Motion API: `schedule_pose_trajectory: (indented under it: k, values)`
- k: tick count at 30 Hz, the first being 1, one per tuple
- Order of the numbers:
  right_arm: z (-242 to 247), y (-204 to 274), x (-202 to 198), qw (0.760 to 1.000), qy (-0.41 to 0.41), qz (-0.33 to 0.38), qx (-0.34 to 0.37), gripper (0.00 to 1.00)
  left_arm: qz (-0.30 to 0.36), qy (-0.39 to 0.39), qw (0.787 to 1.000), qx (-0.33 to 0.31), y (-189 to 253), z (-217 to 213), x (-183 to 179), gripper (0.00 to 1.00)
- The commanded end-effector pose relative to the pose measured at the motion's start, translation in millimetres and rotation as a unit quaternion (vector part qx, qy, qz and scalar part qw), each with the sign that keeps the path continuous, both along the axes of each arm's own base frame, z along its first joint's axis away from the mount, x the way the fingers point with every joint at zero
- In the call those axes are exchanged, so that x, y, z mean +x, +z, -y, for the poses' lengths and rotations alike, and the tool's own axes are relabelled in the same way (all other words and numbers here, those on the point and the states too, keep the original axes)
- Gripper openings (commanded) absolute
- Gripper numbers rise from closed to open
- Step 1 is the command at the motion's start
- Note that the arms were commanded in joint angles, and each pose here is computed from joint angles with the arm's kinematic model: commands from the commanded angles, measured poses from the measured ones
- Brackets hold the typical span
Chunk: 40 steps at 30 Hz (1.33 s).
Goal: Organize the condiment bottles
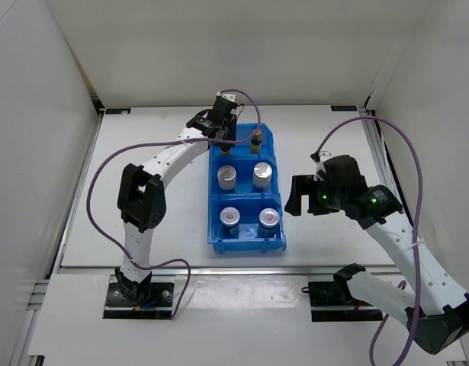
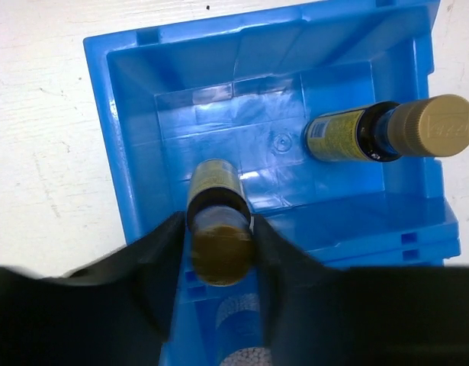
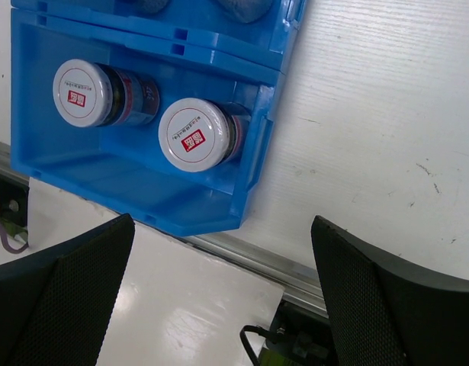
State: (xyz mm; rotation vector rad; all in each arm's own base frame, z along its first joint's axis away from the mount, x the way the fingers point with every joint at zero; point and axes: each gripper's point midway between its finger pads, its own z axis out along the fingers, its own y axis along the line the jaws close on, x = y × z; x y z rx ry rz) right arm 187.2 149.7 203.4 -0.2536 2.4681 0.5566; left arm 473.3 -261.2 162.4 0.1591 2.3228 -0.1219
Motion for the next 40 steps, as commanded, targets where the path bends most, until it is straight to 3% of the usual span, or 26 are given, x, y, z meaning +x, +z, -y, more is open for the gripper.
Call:
schedule_pose_trajectory:
  k: [1,7,13,14,16,17,18,19,20,21,23,25,26,28,32,40]
  values:
    - [-2.1,3.4,-1.9,1.0,0.003,0.006,0.01,1.0,0.044,0.001,0.998,-0.036,34.3,9.6,12.4,0.55]
    - [-0.8,3.1,-0.9,1.0,0.0,0.007,0.007,1.0,0.054,0.033,0.997,-0.038,48.6,-5.4,12.2,1.0]
    - [12.3,3.0,2.1,0.999,-0.044,0.004,-0.014,1.0,0.146,0.077,0.986,-0.037,149.1,-52.8,-3.7,1.0]
    - [13.3,1.8,0.4,0.999,-0.044,0.001,-0.016,1.0,0.184,0.082,0.978,-0.048,189.9,-64.7,-26.5,1.0]
    - [14.8,8.8,1.3,0.999,-0.052,0.012,-0.011,1.0,0.194,0.11,0.975,-0.02,188.8,-92.5,-54.8,1.0]
    - [17.7,11.5,1.9,0.998,-0.062,0.02,-0.01,1.0,0.227,0.12,0.966,-0.042,218.8,-113.8,-83.9,1.0]
    - [19.4,11.5,3.2,0.997,-0.07,0.02,-0.012,1.0,0.233,0.125,0.963,-0.042,215.7,-124.6,-97.4,1.0]
    - [23.2,14.0,4.0,0.996,-0.077,0.03,-0.015,1.0,0.208,0.131,0.969,-0.006,173.3,-139.6,-111.8,1.0]
    - [27.8,20.3,4.4,0.995,-0.091,0.041,-0.014,1.0,0.246,0.144,0.958,-0.032,191.6,-157.9,-135.8,1.0]
    - [36.5,18.9,7.7,0.992,-0.114,0.045,-0.03,1.0,0.221,0.154,0.963,0.001,147.8,-172.6,-148.9,1.0]
    - [50.4,28.7,8.9,0.986,-0.146,0.07,-0.035,1.0,0.254,0.174,0.951,-0.011,146.9,-199.2,-176.8,1.0]
    - [63.0,36.9,9.1,0.98,-0.174,0.091,-0.042,1.0,0.236,0.178,0.955,0.018,103.7,-216.0,-196.3,1.0]
    - [74.8,37.7,10.3,0.973,-0.202,0.1,-0.057,1.0,0.259,0.189,0.947,0.005,107.5,-225.7,-210.1,1.0]
    - [88.5,41.2,7.8,0.962,-0.244,0.109,-0.059,1.0,0.298,0.181,0.937,0.021,104.6,-228.6,-218.4,1.0]
    - [116.0,37.0,6.6,0.941,-0.299,0.127,-0.098,1.0,0.39,0.19,0.901,-0.025,124.8,-239.8,-228.7,1.0]
    - [123.8,36.2,6.3,0.932,-0.32,0.13,-0.109,1.0,0.359,0.181,0.916,-0.007,108.3,-232.3,-222.1,1.0]
